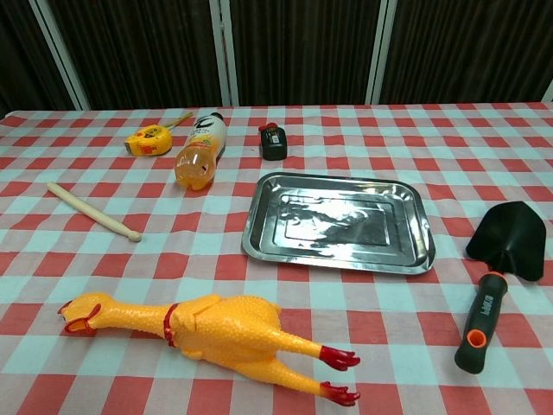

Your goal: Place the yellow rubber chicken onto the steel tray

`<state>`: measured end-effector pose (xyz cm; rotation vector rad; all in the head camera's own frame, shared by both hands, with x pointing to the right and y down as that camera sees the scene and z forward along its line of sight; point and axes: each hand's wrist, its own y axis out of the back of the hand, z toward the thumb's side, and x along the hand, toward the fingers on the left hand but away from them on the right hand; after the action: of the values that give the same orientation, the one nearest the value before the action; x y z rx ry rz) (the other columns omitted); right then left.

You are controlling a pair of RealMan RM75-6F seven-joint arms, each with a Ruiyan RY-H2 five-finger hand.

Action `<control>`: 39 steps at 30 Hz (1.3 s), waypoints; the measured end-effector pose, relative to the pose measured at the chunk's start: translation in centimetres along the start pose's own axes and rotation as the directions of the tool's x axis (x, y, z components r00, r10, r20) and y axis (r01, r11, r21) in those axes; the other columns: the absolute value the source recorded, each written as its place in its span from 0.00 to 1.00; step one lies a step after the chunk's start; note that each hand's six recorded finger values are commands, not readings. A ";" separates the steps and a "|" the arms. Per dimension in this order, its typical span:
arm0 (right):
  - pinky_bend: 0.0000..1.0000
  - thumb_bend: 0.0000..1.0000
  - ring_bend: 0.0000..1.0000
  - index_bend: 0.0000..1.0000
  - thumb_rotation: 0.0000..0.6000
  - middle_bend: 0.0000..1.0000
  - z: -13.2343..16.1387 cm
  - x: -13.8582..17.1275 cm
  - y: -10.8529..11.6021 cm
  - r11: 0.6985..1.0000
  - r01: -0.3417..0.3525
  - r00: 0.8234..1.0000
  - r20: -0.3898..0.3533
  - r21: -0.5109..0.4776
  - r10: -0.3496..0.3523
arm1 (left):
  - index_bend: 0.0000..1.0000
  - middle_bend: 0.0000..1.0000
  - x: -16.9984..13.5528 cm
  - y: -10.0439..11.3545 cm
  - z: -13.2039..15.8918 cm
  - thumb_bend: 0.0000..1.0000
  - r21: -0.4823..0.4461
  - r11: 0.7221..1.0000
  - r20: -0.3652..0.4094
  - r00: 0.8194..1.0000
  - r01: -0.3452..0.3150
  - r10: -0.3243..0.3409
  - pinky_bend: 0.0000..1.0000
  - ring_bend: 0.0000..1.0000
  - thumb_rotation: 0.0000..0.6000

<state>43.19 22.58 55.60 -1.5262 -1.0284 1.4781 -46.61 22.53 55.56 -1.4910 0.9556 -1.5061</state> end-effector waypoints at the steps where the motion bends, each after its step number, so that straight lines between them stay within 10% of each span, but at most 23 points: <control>1: 0.14 0.27 0.03 0.00 1.00 0.10 0.0 -0.1 0.0 1.000 0.001 1.000 -0.001 0.000 -0.001 | 0.13 0.15 0.0 0.0 0.0 0.02 -0.001 1.000 0.000 1.000 -0.001 0.001 0.10 0.10 1.00; 28: 0.14 0.26 0.03 0.00 1.00 0.10 0.7 0.3 0.3 1.000 0.006 0.999 -0.032 -0.005 -0.006 | 0.26 0.27 1.7 -0.3 3.0 0.05 -0.021 1.000 0.139 0.990 0.004 -0.001 0.27 0.21 1.00; 34: 0.14 0.27 0.03 0.00 1.00 0.10 1.1 0.3 0.3 1.000 0.007 0.999 -0.046 -0.007 -0.008 | 0.25 0.30 3.3 -2.2 7.4 0.04 -0.005 0.996 0.297 0.952 0.084 -0.079 0.27 0.23 1.00; 39: 0.14 0.27 0.03 0.00 1.00 0.10 1.1 0.5 0.4 1.000 0.011 0.999 -0.049 -0.005 -0.011 | 0.24 0.30 4.1 -4.4 12.2 0.03 0.042 0.984 0.435 0.883 0.174 -0.175 0.27 0.23 1.00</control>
<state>42.11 22.90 55.00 -1.5499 -1.0109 1.4251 -34.48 20.77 61.53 -1.8529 0.5616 -1.2076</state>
